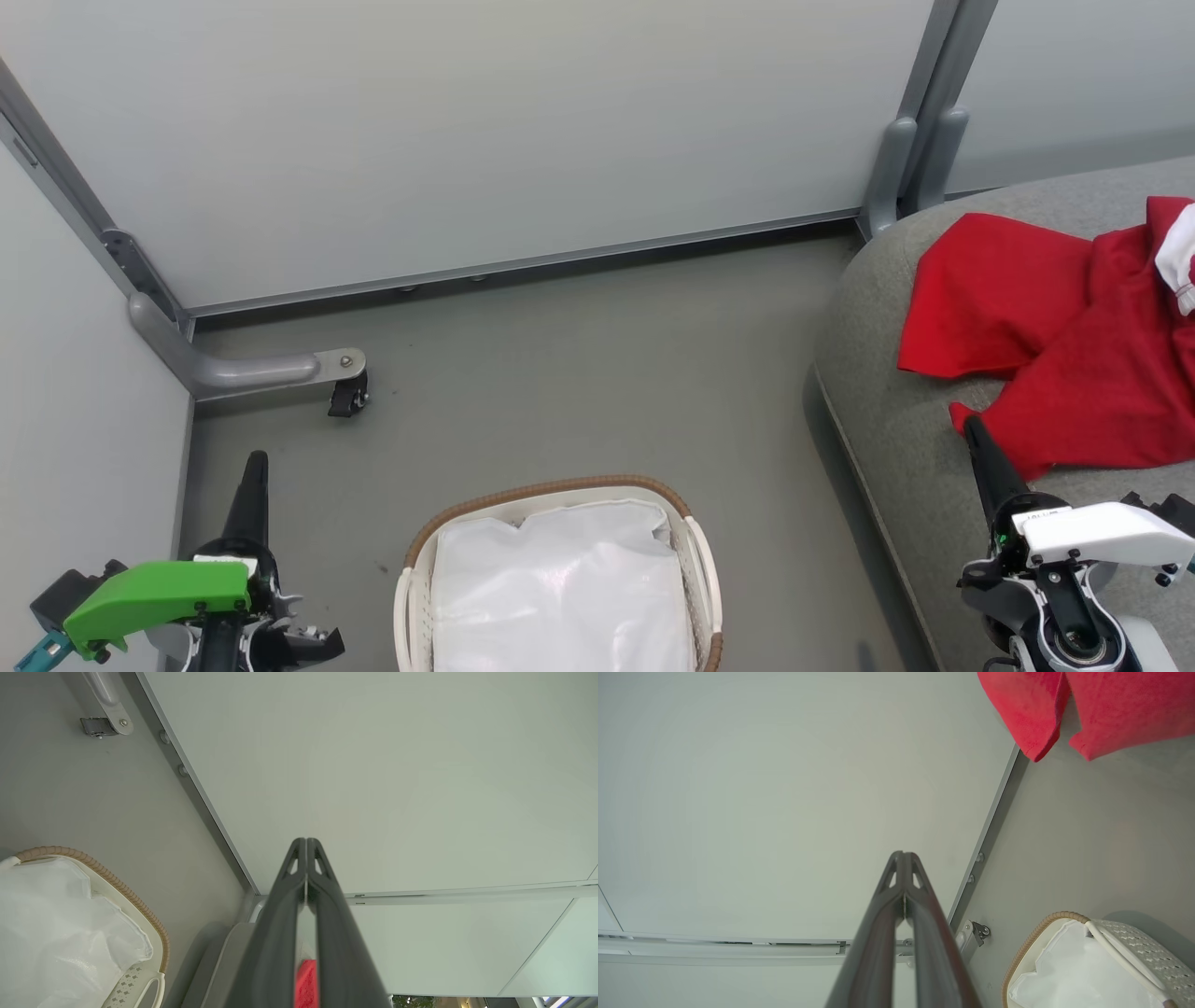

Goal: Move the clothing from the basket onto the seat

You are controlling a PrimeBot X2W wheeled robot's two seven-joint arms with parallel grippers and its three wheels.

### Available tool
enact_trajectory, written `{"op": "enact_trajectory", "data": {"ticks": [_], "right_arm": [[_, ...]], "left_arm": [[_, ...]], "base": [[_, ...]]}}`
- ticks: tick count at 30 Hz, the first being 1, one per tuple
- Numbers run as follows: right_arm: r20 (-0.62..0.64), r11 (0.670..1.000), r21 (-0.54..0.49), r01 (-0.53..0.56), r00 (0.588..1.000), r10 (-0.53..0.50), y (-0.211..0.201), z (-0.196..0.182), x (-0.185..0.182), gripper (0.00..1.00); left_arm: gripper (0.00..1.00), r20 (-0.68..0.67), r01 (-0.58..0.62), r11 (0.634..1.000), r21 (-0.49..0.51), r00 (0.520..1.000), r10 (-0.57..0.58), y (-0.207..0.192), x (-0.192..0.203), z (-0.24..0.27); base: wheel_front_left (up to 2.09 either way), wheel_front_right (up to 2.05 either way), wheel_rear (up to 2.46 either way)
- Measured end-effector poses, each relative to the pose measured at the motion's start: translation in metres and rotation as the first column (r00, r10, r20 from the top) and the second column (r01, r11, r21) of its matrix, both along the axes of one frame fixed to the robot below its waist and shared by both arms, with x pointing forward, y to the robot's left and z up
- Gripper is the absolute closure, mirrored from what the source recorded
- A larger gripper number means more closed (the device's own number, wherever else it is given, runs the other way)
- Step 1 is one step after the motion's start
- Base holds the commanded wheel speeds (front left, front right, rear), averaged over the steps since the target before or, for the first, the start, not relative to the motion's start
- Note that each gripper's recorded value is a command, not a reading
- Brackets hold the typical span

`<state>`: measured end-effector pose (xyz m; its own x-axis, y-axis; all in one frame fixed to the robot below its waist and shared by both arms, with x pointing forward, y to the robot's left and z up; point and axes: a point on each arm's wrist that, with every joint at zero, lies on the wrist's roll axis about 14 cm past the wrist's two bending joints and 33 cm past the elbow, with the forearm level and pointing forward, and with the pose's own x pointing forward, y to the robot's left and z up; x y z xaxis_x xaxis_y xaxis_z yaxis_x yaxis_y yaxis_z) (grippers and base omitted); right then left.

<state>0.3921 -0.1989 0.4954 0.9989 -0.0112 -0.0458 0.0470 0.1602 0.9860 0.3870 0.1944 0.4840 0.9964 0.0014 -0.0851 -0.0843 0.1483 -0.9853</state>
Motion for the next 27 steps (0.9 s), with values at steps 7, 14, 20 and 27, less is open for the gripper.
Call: {"op": "enact_trajectory", "data": {"ticks": [7,14,20,27], "right_arm": [[0.012,0.999,0.053,-0.004,1.0,0.003,0.0,0.003,-0.001,1.0],[0.026,0.995,0.102,-0.005,1.0,0.002,0.0,0.007,-0.002,1.0],[0.04,0.99,0.14,-0.011,0.999,0.005,0.0,0.01,-0.002,1.0],[0.048,0.986,0.165,-0.012,0.999,0.004,0.0,0.013,-0.002,1.0]], "left_arm": [[1.0,0.019,0.0,0.999,-0.05,1.0,0.001,0.001,0.0,0.005],[1.0,0.039,-0.002,0.995,-0.096,0.999,0.006,0.003,0.0,0.01],[1.0,0.058,0.0,0.992,-0.13,0.998,0.008,0.004,0.0,0.016],[1.0,0.072,0.0,0.988,-0.154,0.997,0.011,0.005,0.0,0.02]], "base": [[0.0,0.0,0.0],[0.0,0.0,0.0],[0.0,0.0,0.0],[0.0,0.0,0.0]]}}
